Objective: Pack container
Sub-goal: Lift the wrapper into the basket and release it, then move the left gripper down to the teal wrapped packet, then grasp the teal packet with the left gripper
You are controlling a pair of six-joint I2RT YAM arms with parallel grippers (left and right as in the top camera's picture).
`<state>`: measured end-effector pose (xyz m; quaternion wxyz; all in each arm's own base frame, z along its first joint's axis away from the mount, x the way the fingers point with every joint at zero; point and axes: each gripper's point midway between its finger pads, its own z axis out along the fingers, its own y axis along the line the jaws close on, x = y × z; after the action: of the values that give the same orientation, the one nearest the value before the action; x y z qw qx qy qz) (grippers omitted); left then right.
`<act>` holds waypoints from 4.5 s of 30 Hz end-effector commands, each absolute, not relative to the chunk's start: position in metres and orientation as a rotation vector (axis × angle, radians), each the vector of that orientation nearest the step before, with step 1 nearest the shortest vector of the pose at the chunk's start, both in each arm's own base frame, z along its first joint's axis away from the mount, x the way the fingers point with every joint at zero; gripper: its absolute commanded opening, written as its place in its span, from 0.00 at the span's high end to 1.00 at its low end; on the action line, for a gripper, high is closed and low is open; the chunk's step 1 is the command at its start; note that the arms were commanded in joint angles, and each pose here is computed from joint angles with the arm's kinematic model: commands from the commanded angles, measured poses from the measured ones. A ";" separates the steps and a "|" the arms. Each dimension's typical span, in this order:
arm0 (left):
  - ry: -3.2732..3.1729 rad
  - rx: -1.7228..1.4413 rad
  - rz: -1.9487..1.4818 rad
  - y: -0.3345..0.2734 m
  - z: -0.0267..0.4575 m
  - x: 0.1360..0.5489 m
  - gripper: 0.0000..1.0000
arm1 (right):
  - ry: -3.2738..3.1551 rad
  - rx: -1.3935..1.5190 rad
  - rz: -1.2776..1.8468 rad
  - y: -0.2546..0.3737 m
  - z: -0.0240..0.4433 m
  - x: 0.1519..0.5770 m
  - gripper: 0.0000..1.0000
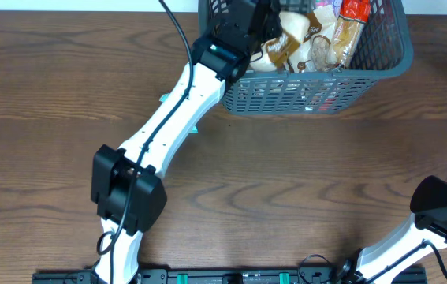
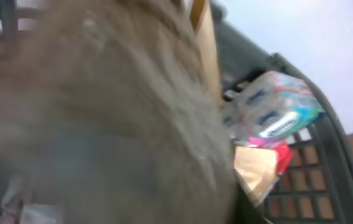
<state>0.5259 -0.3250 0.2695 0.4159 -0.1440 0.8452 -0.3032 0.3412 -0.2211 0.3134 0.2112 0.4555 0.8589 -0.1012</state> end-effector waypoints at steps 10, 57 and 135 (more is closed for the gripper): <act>2.082 -0.336 -0.749 -0.320 0.287 0.529 0.40 | 2.382 1.275 -0.307 -0.228 0.314 0.337 0.01; 2.720 -0.394 0.029 -0.089 0.223 0.386 0.01 | 2.382 1.275 -0.307 -0.228 0.314 0.337 0.01; 2.788 -0.525 0.040 -0.124 0.013 0.419 0.01 | 2.382 1.275 -0.307 -0.228 0.314 0.337 0.01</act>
<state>0.4173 -0.1286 0.0136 0.1496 -0.1829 0.9716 0.0104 0.3410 -0.2216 0.3135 0.2113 0.4557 0.8586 -0.1025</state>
